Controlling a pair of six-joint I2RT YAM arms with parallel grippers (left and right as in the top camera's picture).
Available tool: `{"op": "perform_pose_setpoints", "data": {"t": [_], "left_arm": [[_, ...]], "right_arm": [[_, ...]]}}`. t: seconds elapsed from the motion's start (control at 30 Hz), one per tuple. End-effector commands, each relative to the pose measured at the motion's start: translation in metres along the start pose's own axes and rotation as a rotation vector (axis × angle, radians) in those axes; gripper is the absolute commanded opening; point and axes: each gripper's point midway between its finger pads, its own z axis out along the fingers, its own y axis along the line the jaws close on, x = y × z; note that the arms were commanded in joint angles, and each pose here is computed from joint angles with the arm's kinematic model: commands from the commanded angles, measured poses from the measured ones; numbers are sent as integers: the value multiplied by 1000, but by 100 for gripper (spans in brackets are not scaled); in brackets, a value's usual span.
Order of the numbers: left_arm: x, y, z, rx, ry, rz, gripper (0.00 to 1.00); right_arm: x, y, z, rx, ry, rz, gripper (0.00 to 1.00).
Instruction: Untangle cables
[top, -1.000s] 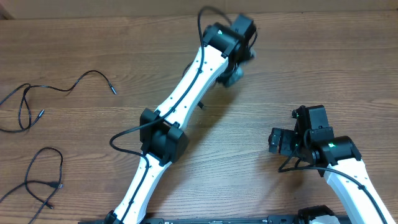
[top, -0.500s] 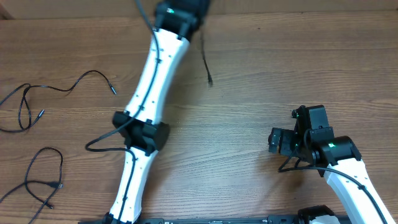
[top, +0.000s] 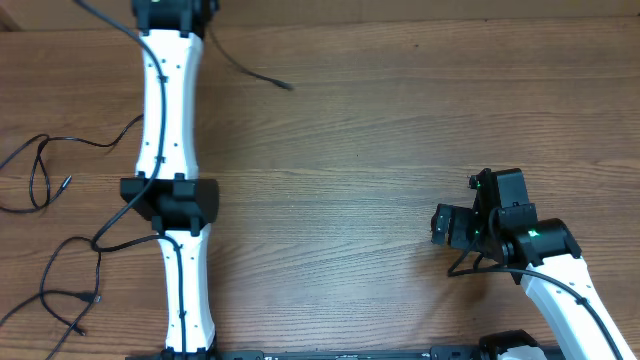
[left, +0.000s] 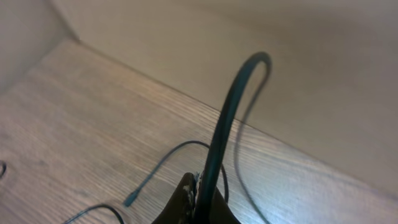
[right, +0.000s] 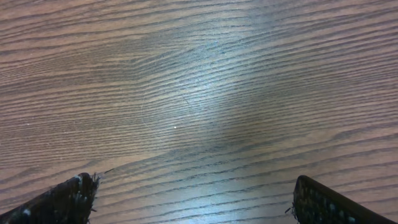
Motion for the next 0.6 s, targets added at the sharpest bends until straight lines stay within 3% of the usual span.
{"op": "perform_pose_setpoints", "data": {"t": [0.0, 0.13, 0.23, 0.37, 0.4, 0.5, 0.57], "left_arm": [[-8, 27, 8, -19, 9, -228, 4], [-7, 44, 14, -49, 23, -319, 5], [-7, 45, 16, -37, 36, -339, 15], [-7, 46, 16, -37, 36, -339, 75], [-7, 46, 16, -37, 36, -338, 84], [-2, 47, 15, -45, 51, -330, 100], [2, 49, 15, -54, 68, -322, 100]], "right_arm": [[-5, 0, -3, 0, -20, 0, 100], [-5, 0, -3, 0, -21, 0, 100], [-5, 0, -3, 0, -21, 0, 100], [-5, 0, -3, 0, -21, 0, 100], [-5, 0, -3, 0, -21, 1, 100], [-5, 0, -3, 0, -21, 0, 100], [-5, 0, -3, 0, -21, 0, 100]]}}
